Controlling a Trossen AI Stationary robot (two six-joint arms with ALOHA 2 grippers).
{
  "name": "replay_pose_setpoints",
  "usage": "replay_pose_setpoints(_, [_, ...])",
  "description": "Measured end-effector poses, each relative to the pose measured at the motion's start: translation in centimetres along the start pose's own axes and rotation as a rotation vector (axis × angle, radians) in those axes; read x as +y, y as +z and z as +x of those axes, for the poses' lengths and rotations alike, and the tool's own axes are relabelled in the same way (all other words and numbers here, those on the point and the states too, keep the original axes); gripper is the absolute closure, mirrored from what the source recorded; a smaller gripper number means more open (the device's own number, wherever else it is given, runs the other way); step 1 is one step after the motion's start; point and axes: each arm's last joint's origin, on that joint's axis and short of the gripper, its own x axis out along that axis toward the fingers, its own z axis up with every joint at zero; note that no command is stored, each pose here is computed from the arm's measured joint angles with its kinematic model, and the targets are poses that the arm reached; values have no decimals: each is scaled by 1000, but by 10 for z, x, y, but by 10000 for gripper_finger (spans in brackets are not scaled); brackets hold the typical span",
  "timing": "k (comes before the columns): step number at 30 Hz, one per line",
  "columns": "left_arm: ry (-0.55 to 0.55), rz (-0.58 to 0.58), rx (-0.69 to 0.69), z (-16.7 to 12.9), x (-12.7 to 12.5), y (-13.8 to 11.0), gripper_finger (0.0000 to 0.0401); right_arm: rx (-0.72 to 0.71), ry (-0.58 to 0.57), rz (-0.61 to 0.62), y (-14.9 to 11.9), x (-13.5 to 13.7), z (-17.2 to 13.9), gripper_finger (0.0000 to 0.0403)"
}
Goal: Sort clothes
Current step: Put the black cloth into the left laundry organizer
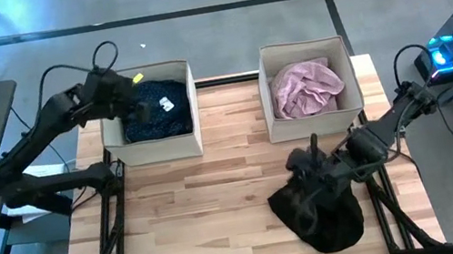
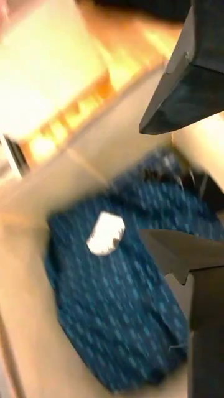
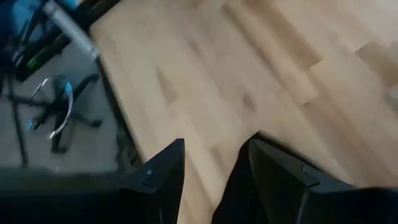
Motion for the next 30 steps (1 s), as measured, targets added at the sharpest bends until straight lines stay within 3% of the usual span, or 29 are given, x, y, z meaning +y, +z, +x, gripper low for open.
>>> replay_pose_setpoints(6, [-145,1,-132,-23,-21,-7,150,34,-25,-52,-26,11,-1,236])
replay_pose_setpoints(13, [-313,119,-237,-34,-48,-8,150,184,-288,119,-52,-10,-11,228])
replay_pose_setpoints(19, [-470,263,-327,-36,-80,-7,150,318,-361,256,-62,-17,-6,170])
replay_pose_setpoints(25, [-591,340,-359,-33,-113,-11,150,497,-506,363,-88,-33,24,93])
replay_pose_setpoints(30, [-640,374,-341,-23,-135,-17,150,608,-475,423,-114,-42,62,81])
